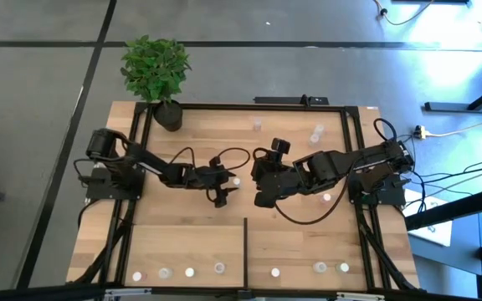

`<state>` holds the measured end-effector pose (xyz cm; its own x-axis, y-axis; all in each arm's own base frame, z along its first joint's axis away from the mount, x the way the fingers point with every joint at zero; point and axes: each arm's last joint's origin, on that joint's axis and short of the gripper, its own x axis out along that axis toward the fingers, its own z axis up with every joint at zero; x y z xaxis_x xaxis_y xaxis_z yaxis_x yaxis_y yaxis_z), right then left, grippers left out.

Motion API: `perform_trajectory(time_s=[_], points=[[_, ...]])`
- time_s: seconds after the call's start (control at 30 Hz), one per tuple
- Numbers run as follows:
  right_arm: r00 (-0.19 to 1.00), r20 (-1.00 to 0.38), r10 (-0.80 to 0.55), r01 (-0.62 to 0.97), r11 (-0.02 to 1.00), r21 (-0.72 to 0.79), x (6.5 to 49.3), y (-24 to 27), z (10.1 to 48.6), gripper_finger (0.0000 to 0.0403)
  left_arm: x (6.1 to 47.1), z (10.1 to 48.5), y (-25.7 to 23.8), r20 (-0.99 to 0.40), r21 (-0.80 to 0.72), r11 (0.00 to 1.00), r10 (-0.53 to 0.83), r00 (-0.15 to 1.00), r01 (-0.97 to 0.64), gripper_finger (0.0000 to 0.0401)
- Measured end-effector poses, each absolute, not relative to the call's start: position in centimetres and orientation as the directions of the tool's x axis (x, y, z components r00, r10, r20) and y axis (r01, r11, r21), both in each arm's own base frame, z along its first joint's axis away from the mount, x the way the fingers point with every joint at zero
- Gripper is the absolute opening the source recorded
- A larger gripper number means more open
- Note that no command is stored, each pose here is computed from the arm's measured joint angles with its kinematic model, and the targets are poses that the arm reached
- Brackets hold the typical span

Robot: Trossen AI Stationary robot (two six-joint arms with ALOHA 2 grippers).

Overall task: Pick and place medicine bottles onto shelf by color
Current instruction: Put the top green pill bottle on the shelf aligned with the other green pill bottle

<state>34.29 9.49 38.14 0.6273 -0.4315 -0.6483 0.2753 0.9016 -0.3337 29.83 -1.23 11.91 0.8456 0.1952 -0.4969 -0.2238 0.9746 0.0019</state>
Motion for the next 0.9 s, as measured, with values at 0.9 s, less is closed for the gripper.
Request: perform_trajectory(time_s=[0.9], points=[[0.627, -0.648, -0.431, 0.275, 0.902, -0.334, 34.29, 9.49, 38.14, 0.021, 30.15, 11.63, -1.11, -0.472, 0.016, 0.976, 0.198, 0.859, -0.216, 0.0188]])
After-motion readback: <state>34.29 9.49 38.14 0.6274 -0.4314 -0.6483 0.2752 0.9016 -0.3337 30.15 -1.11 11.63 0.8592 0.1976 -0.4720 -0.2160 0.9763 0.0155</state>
